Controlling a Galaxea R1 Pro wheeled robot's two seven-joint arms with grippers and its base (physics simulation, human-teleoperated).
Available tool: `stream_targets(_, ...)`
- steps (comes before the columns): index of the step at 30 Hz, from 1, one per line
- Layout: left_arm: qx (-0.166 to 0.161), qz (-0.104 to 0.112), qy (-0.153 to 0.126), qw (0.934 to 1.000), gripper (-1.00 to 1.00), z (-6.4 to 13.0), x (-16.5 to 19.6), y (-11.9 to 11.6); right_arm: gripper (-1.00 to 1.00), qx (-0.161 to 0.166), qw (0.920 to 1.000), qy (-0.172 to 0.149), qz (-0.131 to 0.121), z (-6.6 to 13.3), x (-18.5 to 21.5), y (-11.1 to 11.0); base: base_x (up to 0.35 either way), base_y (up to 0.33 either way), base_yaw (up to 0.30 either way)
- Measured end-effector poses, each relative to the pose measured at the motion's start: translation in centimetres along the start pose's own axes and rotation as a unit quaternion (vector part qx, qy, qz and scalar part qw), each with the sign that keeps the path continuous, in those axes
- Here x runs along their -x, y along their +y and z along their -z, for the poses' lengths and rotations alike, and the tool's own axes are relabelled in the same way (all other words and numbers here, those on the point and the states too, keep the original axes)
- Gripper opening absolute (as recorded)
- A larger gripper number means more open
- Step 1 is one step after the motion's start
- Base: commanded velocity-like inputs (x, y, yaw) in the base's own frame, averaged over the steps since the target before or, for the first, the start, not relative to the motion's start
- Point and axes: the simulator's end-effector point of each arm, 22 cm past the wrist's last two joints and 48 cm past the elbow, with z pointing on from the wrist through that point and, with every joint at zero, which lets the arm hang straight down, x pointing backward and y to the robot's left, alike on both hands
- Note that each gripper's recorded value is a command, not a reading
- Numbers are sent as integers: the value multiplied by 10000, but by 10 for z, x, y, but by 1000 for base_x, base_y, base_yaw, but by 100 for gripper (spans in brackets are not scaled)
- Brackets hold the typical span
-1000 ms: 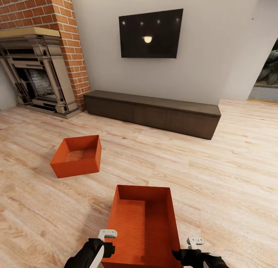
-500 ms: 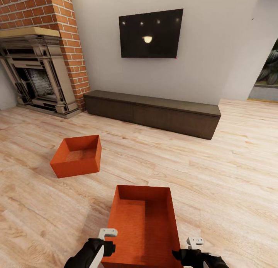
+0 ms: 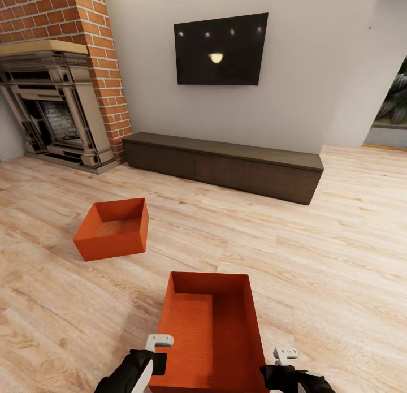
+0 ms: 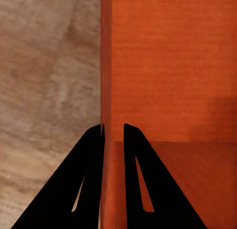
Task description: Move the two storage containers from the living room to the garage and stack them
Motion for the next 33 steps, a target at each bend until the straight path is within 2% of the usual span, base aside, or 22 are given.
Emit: stream_targets(33,-12,-6,-4,10000,-100,0,1,-1,-100,-9,10000,12,-5,0,-1,-1,0,0,0)
